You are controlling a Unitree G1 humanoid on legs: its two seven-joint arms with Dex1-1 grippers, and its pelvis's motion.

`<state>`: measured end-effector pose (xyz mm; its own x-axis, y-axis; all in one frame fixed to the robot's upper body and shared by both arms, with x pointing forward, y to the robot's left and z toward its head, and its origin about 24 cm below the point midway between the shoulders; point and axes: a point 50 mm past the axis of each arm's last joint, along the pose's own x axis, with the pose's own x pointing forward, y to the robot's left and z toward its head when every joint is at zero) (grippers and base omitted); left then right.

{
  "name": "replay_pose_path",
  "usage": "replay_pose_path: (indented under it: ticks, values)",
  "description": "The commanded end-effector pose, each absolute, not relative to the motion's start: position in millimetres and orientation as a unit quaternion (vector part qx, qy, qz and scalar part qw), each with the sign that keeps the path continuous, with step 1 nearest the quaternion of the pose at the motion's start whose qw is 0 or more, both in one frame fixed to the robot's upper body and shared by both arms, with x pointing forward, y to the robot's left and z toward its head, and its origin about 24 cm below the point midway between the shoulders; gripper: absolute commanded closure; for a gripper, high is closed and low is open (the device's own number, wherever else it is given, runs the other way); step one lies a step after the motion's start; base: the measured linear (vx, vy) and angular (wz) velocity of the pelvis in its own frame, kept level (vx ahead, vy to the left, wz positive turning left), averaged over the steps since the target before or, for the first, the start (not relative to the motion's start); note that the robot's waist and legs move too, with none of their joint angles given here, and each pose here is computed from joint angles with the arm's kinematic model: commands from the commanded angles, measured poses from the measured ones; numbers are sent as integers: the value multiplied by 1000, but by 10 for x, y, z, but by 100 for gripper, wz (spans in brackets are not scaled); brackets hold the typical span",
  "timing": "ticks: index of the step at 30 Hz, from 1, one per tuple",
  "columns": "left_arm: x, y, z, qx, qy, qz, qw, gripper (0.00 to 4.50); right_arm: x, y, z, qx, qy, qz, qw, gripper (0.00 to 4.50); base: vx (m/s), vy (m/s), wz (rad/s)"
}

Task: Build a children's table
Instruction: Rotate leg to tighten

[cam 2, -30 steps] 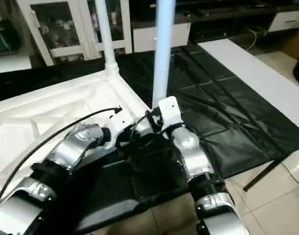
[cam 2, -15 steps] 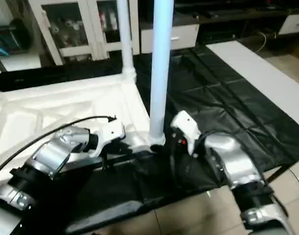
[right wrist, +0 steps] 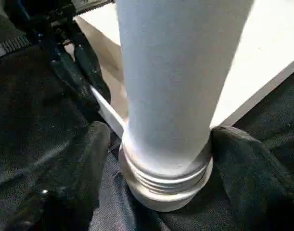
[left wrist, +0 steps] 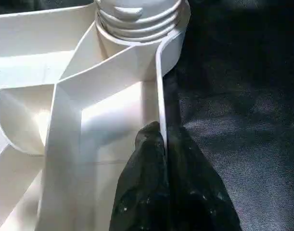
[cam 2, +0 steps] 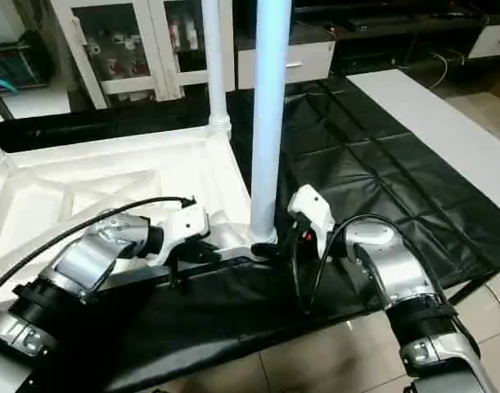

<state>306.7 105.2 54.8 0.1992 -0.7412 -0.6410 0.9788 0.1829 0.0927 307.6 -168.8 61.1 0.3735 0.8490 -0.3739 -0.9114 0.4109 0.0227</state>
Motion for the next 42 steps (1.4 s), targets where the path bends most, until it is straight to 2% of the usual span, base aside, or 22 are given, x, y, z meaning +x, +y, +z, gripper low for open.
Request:
replay_pose_path:
  ticks: [1,4,6,12,13,16,21,24,29,32,35,36,39,41,42]
  values:
    - [2930,1081,297,260,297,-599,696,450,3096,-1633,651,-92,152,548,817,138,0,0,0]
    - [2925,1084,296,261,298,-599,696,450,3094,-1624,638,-94,154,550,816,151,0,0,0]
    - [2921,1085,294,261,298,-599,696,450,3093,-1622,631,-93,155,551,815,180,0,0,0]
    - [2906,1088,284,261,302,-602,691,450,3083,-1619,614,-94,155,555,812,211,0,0,0]
    - [2904,1088,283,261,303,-603,691,450,3081,-1618,610,-94,156,556,811,228,0,0,0]
    - [2898,1089,279,261,305,-603,690,450,3065,-1609,573,-95,158,555,811,240,0,0,0]
    - [2941,1060,283,260,295,-591,704,450,3145,-1603,484,-113,158,497,846,248,0,0,0]
    - [3003,1001,306,256,283,-578,721,450,3142,-1543,420,-98,158,480,857,251,0,0,0]
    - [3035,962,325,254,277,-571,730,450,3120,-1502,389,-92,160,481,857,252,-33,1,-2]
    - [3089,936,327,251,271,-548,750,450,3174,-1487,367,-81,158,445,878,252,0,0,0]
    - [3228,888,336,242,264,-487,797,450,3302,-1454,304,-63,158,337,926,252,0,0,0]
    - [3321,850,364,232,258,-446,825,450,3366,-1414,251,-37,164,260,951,252,0,0,0]
    - [3411,792,424,221,246,-414,848,450,3420,-1338,204,-3,173,184,968,253,-50,59,-12]
    - [3442,769,453,218,239,-407,854,450,3439,-1268,194,8,175,164,971,254,0,0,0]
    - [3476,746,484,214,231,-396,862,450,3462,-1160,186,24,177,137,974,254,0,0,0]
